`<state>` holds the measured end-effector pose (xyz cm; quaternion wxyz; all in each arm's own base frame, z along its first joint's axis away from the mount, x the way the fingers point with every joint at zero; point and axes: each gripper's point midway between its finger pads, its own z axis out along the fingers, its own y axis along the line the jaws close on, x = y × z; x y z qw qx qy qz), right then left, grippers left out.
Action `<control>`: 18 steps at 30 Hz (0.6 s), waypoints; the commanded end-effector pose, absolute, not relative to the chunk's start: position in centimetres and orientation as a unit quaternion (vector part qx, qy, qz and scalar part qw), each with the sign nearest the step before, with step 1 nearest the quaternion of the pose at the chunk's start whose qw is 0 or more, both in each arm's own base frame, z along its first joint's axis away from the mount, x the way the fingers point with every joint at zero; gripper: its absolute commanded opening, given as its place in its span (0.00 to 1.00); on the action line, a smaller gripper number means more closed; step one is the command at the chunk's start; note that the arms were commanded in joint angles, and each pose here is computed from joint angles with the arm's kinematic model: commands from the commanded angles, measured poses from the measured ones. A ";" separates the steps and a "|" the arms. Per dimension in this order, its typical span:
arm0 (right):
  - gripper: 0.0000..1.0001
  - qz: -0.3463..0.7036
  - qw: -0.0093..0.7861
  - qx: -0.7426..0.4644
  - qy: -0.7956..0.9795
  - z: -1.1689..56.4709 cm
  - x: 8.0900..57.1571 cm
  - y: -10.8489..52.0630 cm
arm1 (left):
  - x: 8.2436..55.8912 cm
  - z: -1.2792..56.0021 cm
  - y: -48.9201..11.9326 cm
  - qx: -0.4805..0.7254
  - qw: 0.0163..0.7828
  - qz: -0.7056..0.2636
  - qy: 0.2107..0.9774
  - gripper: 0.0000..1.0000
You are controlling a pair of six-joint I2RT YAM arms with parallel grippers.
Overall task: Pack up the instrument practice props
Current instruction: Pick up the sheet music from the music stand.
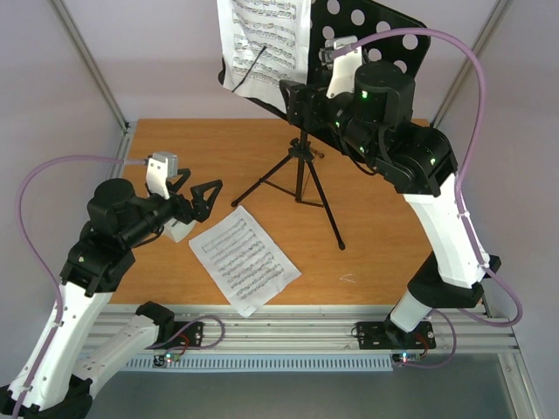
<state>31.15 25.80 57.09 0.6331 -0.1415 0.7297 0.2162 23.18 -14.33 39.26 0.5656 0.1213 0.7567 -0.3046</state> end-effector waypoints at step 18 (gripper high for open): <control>0.93 0.246 0.603 -0.137 0.747 55.1 33.5 27.0 | 22.9 40.5 -14.2 0.127 0.590 -0.308 0.736 0.99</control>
